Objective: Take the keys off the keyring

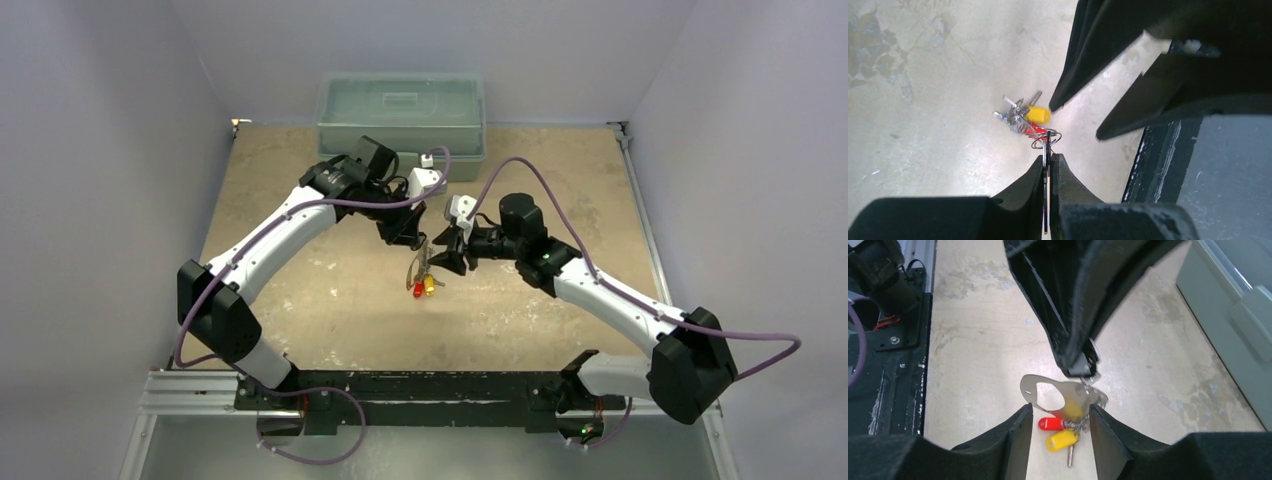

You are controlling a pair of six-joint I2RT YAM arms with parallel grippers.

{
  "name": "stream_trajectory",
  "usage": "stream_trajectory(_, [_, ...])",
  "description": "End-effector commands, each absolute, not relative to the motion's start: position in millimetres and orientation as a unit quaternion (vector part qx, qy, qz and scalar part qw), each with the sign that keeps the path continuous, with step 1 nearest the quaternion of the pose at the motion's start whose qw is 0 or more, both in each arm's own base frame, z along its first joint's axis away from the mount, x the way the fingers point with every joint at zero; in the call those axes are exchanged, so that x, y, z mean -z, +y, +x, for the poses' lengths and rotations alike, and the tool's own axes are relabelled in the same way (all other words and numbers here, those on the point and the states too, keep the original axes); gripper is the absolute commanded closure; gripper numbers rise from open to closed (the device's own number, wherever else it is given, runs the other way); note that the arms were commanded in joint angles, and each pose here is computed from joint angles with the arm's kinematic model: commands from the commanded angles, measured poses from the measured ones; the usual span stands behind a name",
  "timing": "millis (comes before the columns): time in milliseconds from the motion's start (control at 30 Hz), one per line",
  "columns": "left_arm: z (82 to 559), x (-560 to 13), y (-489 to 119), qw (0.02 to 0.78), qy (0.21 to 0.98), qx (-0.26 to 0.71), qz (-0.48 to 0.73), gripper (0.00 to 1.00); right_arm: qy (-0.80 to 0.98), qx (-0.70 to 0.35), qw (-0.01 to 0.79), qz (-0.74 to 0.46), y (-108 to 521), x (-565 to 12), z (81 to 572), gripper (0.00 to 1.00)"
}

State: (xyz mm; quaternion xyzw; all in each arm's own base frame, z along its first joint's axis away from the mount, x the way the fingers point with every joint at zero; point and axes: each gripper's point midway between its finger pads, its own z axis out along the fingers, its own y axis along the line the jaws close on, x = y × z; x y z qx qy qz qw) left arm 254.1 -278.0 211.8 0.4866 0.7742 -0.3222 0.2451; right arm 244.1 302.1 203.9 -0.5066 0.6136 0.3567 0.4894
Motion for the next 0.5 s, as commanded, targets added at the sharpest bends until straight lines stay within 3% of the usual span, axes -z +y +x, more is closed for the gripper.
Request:
stream_trajectory(0, [264.9, -224.0, -268.3, 0.283, 0.752, 0.284, 0.524, 1.0, 0.619, -0.352, 0.502, -0.491, 285.0, -228.3, 246.2, 0.49])
stream_trajectory(267, [256.7, -233.5, -276.7, 0.296, 0.709, 0.311, 0.56, 1.0, 0.617, -0.358, 0.502, -0.488, 279.1, -232.9, 239.9, 0.2])
stream_trajectory(467, [246.5, -243.4, -277.7, 0.294, 0.66, 0.324, 0.611, 1.0, 0.603, -0.372, 0.51, -0.488, 282.5, -235.5, 236.5, 0.21])
